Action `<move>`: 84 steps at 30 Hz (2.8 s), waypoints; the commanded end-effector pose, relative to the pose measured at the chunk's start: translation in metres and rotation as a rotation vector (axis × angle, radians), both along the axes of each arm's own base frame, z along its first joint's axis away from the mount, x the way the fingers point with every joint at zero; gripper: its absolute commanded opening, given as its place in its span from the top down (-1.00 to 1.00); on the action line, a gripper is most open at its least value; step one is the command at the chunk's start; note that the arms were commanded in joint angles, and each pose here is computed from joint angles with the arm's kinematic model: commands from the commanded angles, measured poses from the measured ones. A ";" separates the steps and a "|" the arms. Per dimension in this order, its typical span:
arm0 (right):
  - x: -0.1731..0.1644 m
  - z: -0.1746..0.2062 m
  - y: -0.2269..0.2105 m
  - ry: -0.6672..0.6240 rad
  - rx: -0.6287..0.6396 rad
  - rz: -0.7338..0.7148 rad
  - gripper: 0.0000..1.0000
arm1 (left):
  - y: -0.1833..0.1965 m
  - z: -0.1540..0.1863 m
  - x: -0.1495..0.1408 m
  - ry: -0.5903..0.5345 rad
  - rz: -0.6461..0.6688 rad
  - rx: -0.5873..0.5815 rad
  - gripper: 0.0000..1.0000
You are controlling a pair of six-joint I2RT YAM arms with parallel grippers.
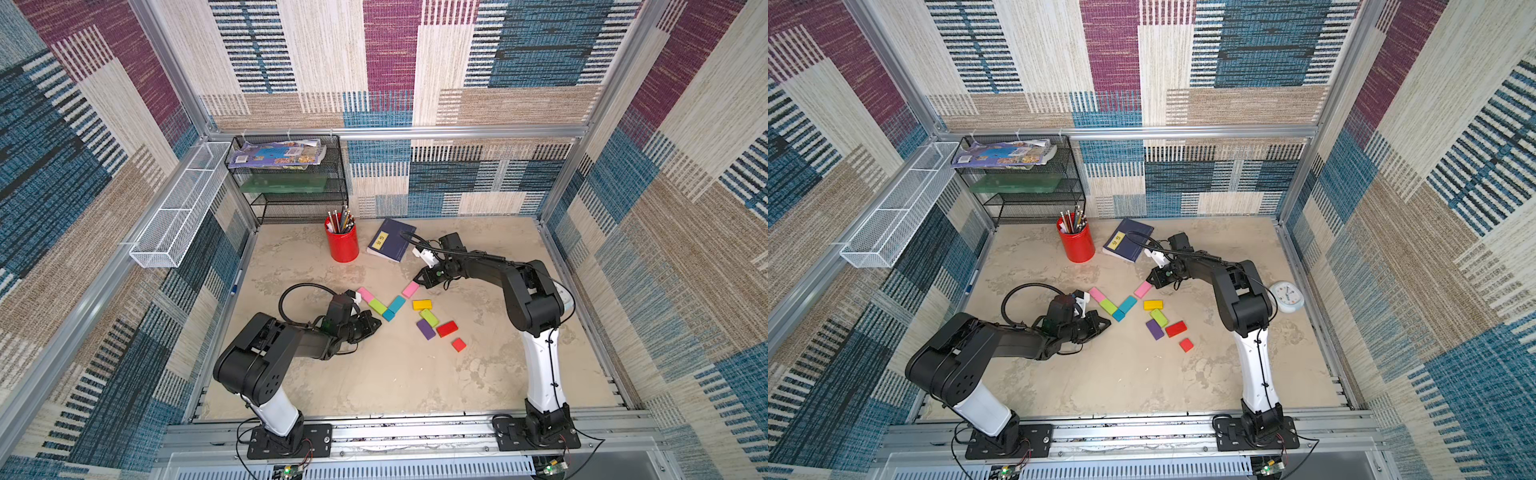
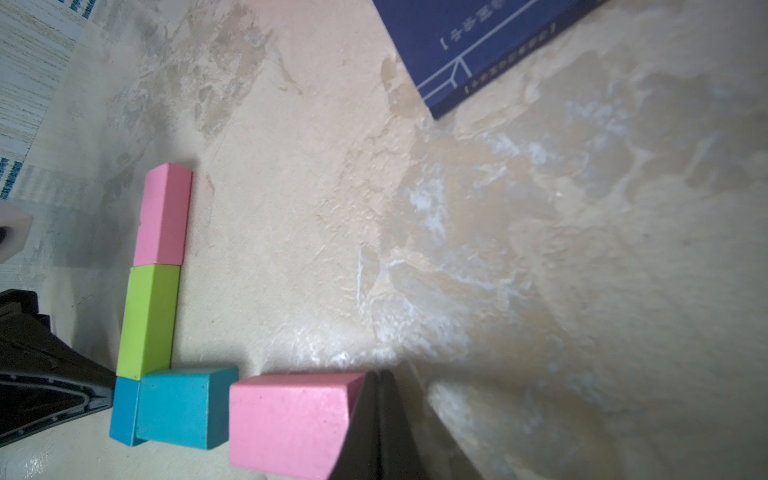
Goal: Assemble the letter v with building blocks
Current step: Assemble the building block at the center of the board.
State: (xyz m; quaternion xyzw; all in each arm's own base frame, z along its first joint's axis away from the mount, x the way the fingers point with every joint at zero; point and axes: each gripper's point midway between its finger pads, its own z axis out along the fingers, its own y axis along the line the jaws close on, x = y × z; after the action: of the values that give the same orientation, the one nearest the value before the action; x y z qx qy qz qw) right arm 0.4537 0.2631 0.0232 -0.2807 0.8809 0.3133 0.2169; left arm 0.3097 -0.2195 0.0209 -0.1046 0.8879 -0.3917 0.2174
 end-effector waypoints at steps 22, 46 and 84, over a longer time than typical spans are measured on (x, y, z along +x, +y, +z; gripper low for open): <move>-0.029 -0.027 -0.014 0.130 -0.078 -0.018 0.95 | 0.007 -0.021 -0.011 0.068 -0.004 0.059 1.00; -0.078 -0.054 -0.043 0.294 -0.095 -0.199 0.95 | 0.005 -0.031 -0.010 0.085 -0.012 0.064 1.00; -0.101 -0.064 -0.032 0.343 -0.092 -0.149 0.96 | 0.006 -0.033 -0.012 0.093 -0.026 0.085 1.00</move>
State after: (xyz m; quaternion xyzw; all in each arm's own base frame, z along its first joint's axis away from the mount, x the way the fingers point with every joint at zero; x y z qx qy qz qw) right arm 0.3813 0.2692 0.0112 -0.2120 0.8760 0.4024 0.1604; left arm 0.3173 -0.2294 0.0187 -0.0848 0.8834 -0.4045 0.2210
